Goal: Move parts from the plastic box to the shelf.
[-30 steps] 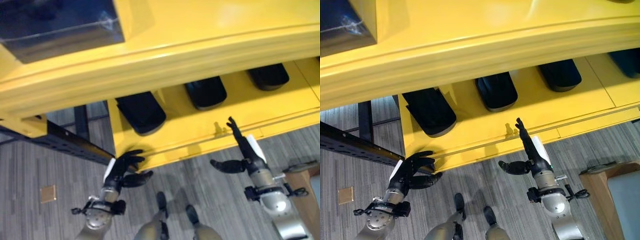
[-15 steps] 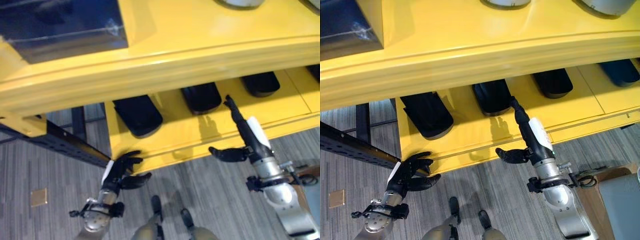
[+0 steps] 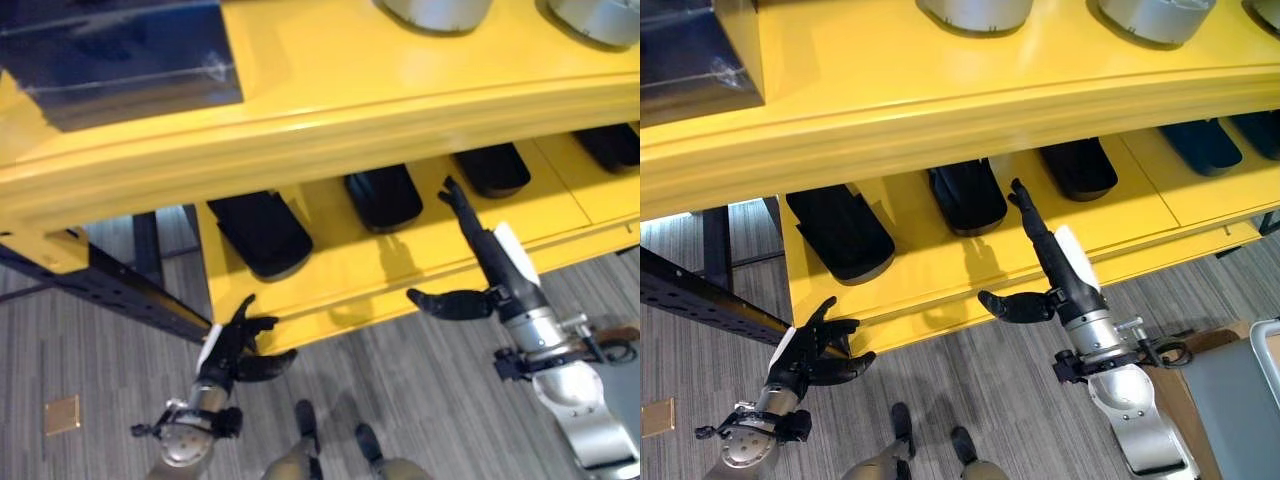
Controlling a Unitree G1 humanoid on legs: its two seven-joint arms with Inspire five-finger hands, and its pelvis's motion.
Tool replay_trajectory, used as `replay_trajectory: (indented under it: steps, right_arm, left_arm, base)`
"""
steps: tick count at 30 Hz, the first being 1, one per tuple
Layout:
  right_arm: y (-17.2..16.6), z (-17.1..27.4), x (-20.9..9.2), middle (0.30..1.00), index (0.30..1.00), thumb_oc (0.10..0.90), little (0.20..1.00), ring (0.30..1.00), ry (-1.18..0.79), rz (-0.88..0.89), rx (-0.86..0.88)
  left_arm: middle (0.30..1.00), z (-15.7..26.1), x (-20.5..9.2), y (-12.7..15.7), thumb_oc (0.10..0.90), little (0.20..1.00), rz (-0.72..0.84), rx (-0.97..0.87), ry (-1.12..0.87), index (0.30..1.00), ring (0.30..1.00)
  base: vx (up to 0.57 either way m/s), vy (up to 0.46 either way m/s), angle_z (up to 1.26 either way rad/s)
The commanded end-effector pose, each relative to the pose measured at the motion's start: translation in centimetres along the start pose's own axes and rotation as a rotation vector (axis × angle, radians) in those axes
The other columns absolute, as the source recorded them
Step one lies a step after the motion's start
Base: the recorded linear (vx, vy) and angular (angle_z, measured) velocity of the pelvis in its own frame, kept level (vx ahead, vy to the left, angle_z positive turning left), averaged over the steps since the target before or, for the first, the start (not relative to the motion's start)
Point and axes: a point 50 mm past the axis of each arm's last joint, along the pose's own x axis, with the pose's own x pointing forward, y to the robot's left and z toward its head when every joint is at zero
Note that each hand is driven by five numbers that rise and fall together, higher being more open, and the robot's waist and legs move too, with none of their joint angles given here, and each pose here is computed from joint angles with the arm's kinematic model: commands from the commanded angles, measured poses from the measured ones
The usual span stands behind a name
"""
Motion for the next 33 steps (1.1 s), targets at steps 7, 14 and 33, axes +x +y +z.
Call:
replay_trajectory:
  steps: [7,14,33]
  right_arm:
    - [1.6,0.8,3.2,1.000,1.000,0.900,1.000,1.000,-0.106,0.008,0.511]
    - [2.0,2.1,5.2,1.000,1.000,0.900,1.000,1.000,-0.158,0.039,0.632]
    - [3.9,4.1,8.2,1.000,1.000,0.900,1.000,1.000,-0.205,0.114,0.747]
  left_arm:
    - [1.000,4.8,2.0,0.4,0.900,1.000,0.036,-0.039,-0.264,1.000,1.000]
    - [1.000,4.9,2.0,0.4,0.900,1.000,0.044,-0.055,-0.262,1.000,1.000]
    - [1.000,6.2,2.0,0.5,0.900,1.000,0.030,-0.083,-0.309,1.000,1.000]
  base:
    - [0.00,-0.018,0.10]
    - [-0.02,-0.020,0.21]
    - [0.00,-0.004,0.08]
